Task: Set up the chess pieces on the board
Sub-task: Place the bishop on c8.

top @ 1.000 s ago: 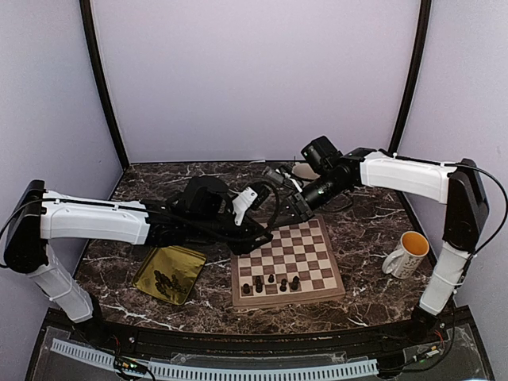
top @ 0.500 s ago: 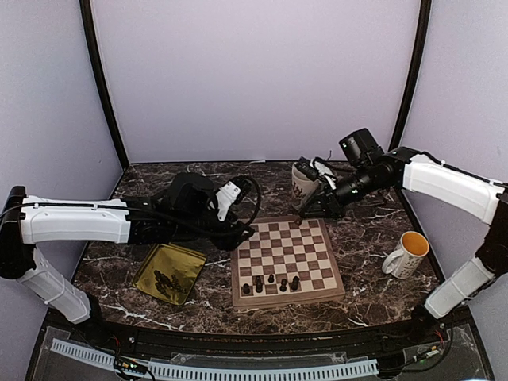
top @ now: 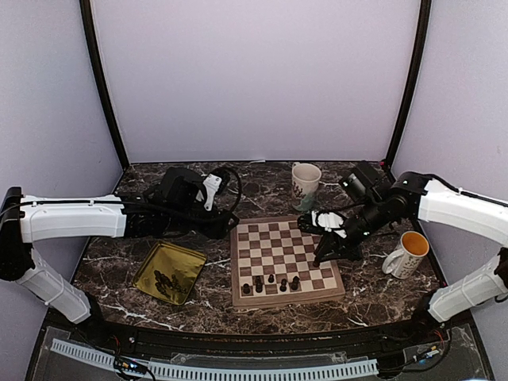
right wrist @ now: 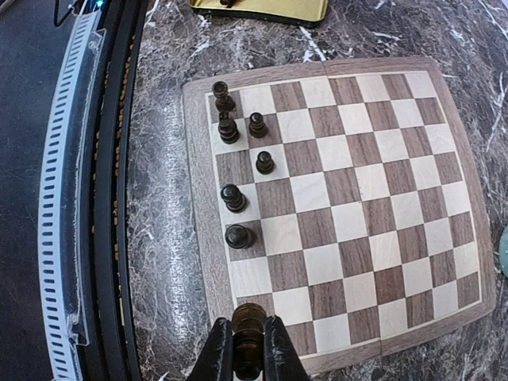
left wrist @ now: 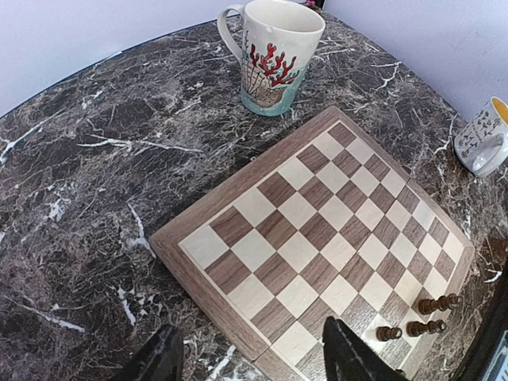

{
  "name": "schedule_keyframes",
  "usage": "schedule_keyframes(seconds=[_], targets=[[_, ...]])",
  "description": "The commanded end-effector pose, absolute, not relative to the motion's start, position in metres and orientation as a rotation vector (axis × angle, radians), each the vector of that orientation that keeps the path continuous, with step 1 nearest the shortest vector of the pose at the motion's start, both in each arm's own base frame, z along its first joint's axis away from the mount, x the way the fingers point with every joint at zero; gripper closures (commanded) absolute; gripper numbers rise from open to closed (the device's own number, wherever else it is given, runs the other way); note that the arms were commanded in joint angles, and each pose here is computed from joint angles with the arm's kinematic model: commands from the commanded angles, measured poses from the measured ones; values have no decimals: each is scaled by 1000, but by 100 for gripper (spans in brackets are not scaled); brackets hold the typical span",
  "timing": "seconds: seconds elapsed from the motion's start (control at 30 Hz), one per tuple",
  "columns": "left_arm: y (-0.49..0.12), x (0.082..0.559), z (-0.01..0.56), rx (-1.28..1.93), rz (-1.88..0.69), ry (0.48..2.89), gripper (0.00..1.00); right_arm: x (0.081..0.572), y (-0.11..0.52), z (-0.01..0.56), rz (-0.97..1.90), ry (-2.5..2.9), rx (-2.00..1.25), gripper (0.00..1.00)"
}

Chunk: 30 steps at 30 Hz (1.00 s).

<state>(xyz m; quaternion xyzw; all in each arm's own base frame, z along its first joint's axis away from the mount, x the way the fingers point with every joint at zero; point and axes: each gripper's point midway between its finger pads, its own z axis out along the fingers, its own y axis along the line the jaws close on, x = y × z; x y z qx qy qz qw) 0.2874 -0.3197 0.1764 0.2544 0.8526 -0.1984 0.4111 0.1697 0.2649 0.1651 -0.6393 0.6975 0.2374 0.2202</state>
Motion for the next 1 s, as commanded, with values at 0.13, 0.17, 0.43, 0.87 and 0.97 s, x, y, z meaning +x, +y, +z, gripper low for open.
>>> schedule_keyframes(seconds=[0.13,0.17,0.43,0.87,0.97], targets=[[-330,286,172,574,-598,2189,40,153,266,146,592,1865,-1917,98],[-331,286,171,571,-606,2194,40,153,268,142,591,1867,-1923,98],[-338,282,166,555,-667,2221,42,155,279,120,569,1876,-1958,98],[-335,279,154,558,-660,2249,43,155,290,93,552,1924,-2017,99],[-335,279,153,559,-659,2251,43,153,291,89,559,1929,-2027,99]])
